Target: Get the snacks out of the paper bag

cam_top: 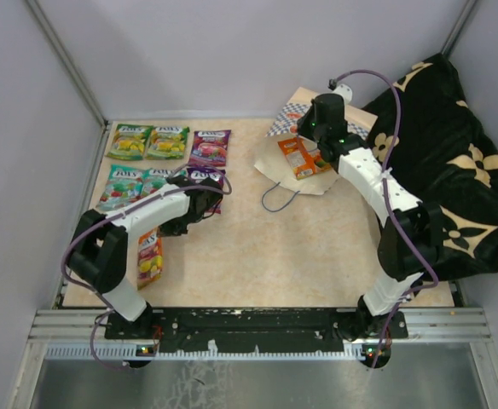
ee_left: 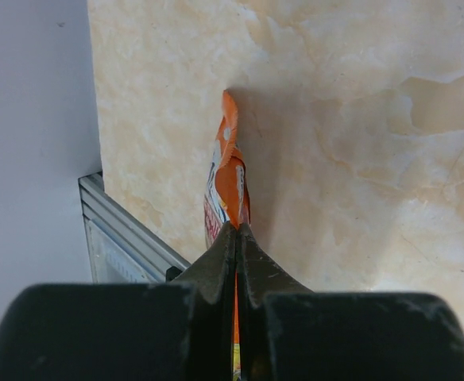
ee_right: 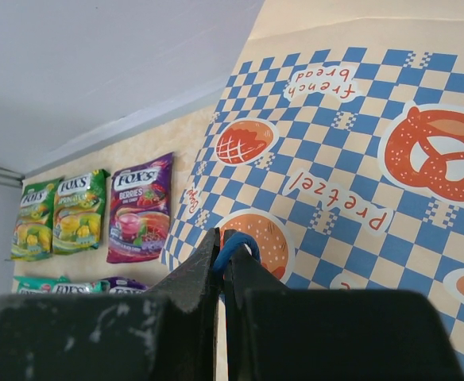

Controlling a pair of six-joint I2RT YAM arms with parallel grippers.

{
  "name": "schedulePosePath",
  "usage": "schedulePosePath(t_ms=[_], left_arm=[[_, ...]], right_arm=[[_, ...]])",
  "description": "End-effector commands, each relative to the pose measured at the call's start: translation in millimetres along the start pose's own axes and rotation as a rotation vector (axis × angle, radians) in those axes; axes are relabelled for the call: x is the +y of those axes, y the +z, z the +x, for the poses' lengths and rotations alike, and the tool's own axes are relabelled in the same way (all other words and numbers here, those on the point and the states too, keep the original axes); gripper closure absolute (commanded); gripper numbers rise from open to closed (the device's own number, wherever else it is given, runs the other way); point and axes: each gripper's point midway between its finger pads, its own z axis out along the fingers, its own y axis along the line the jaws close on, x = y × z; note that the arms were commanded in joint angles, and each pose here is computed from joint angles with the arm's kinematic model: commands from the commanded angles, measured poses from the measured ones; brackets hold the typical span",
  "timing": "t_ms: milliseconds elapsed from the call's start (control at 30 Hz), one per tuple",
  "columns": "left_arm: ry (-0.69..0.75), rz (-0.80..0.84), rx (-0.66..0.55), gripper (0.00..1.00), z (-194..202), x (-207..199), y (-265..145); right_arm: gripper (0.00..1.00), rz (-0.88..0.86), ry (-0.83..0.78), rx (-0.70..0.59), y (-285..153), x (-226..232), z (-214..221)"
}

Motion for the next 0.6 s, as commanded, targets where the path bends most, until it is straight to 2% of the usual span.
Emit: schedulePosePath(t_ms=[0,300,567], left_arm=[[0.014,0.038,-0.004,1.0,-1.8,-16.2,5.3],[0.092,0.124,0.045,1.0,8.7,-49.9,14.9],[0.151,0.139,0.076,1.0,19.6,-63.8,25.0]], right_arm=[[1.0,-0.018,0.0,-0.044,4.6,2.8,-13.2],[1.0,-0.019,-0.003,-0.04,7.0,2.6,-11.2],[1.0,-0.024,-0.003,-0.025,11.4,3.0,-6.7]])
